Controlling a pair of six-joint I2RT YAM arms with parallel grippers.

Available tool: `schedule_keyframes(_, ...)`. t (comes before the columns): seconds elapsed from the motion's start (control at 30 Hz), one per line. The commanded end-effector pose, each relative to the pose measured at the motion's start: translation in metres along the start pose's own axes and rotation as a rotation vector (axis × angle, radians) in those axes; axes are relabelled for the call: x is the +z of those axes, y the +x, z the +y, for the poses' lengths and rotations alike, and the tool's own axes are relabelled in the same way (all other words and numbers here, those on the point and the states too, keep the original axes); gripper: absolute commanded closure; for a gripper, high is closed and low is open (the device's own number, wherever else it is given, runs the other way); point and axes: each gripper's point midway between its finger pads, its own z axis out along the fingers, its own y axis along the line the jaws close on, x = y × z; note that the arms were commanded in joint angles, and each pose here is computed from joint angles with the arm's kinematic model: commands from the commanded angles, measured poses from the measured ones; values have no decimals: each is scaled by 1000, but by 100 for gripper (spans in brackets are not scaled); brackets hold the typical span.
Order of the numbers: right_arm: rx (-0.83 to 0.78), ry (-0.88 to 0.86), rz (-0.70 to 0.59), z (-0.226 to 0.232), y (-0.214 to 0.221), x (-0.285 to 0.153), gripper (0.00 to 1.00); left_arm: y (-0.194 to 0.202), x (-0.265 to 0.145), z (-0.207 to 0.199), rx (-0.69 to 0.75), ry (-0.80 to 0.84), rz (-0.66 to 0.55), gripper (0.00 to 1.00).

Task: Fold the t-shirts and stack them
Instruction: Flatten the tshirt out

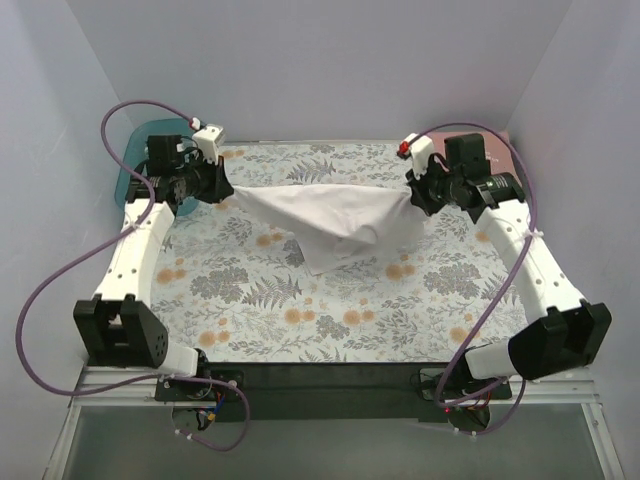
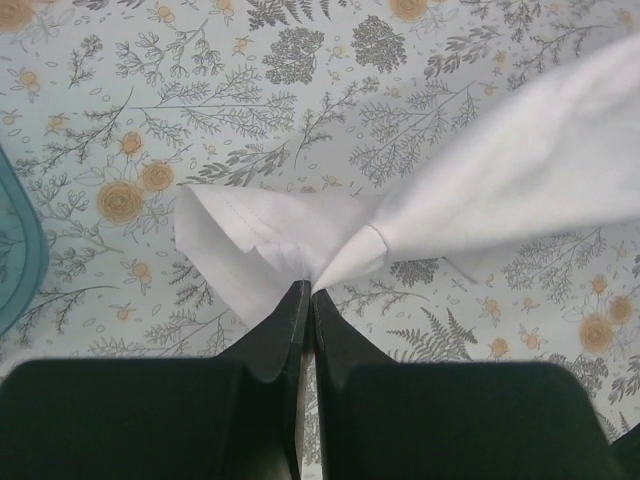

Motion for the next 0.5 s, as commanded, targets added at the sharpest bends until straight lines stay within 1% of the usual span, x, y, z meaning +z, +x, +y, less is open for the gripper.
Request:
schedule_keyframes(0.0, 3, -50, 96, 17, 43, -9, 99, 35, -25, -11, 35, 3, 81, 100)
schedule_keyframes(0.03, 0, -55, 89, 21, 46, -13, 99, 44, -34, -16, 57, 9, 77, 100)
schedule_keyframes(0.07, -3, -74, 105, 26, 55, -13, 99, 45, -37, -18, 70, 13, 63, 100)
schedule_keyframes(0.13, -12, -109, 81, 32, 50, -19, 99, 46, -45, -26, 88, 33, 44, 100)
schedule_keyframes(0.23, -37, -107, 29, 28, 27, -30, 99, 34, -51, -29, 86, 36, 9, 100)
schedule_keyframes(0.27, -51, -91, -2, 23, 12, -36, 99, 25, -52, -27, 83, 24, -6, 100)
schedule_keyframes(0.3, -54, -79, 1, 19, 9, -35, 99, 20, -51, -23, 79, 7, -12, 100)
schedule_keyframes(0.33, -52, -80, 14, 15, 8, -29, 99, 15, -47, -18, 77, -12, -20, 100)
schedule_keyframes(0.37, -54, -75, 21, 11, 6, -24, 99, 18, -37, -7, 53, -37, 8, 100)
schedule_keyframes(0.4, -57, -68, 27, 6, 3, -20, 99, 12, -31, -2, 47, -48, 8, 100)
schedule_keyframes(0.47, -40, -107, 98, 1, 16, 10, 99, 12, -18, 7, 19, -56, 34, 100)
